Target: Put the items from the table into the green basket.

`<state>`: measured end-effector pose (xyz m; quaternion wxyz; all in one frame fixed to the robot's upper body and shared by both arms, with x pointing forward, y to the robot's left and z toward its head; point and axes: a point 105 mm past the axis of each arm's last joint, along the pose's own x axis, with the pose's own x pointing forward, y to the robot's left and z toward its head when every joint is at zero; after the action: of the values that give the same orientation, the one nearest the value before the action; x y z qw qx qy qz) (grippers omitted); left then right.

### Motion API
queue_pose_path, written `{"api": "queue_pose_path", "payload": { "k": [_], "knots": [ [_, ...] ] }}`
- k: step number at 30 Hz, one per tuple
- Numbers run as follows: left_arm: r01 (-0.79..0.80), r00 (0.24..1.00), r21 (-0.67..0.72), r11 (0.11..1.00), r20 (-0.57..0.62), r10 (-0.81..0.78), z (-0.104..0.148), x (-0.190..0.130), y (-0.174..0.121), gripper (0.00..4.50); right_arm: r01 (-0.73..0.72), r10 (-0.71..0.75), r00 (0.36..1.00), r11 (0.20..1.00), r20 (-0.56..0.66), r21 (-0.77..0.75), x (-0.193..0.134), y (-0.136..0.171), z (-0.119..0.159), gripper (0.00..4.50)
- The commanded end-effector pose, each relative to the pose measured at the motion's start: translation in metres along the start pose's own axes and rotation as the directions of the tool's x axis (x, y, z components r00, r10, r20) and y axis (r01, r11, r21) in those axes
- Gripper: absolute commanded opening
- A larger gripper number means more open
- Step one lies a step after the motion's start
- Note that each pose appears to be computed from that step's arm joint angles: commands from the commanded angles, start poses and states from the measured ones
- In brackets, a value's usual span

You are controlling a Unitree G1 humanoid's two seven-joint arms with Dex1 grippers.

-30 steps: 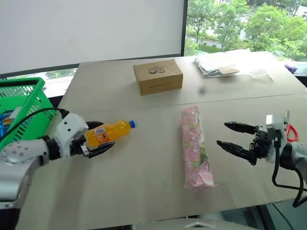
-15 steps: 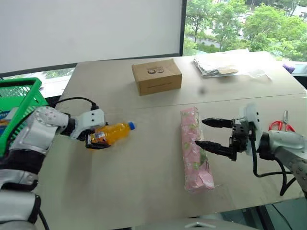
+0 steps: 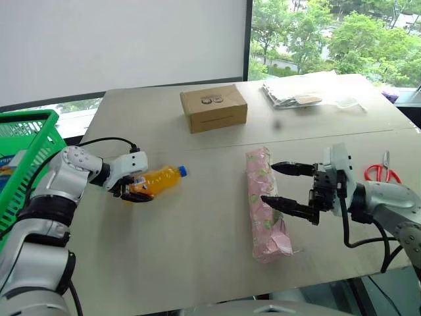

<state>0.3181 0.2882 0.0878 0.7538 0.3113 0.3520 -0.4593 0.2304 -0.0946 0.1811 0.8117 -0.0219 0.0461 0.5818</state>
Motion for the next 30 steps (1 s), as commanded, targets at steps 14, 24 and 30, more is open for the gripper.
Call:
{"api": "queue_pose_path", "payload": {
  "k": [14, 24, 30],
  "knots": [
    [-0.929, 0.314, -0.253, 0.269, -0.158, 0.936, -0.039, -0.281, 0.067, 3.05, -0.175, 0.189, 0.968, 0.98, 0.163, -0.098, 0.033, 0.005, 0.04, 4.5],
    [-0.957, 0.259, -0.234, 0.169, -0.44, 0.859, -0.136, -0.284, 0.028, 3.05, -0.248, 0.277, 0.934, 0.958, 0.227, -0.145, 0.05, 0.001, 0.061, 4.5],
    [-0.969, 0.222, -0.197, 0.148, -0.436, 0.872, -0.141, -0.273, 0.035, 4.48, -0.25, 0.28, 0.935, 0.956, 0.219, -0.155, 0.051, 0.001, 0.061, 4.5]
  ]
}}
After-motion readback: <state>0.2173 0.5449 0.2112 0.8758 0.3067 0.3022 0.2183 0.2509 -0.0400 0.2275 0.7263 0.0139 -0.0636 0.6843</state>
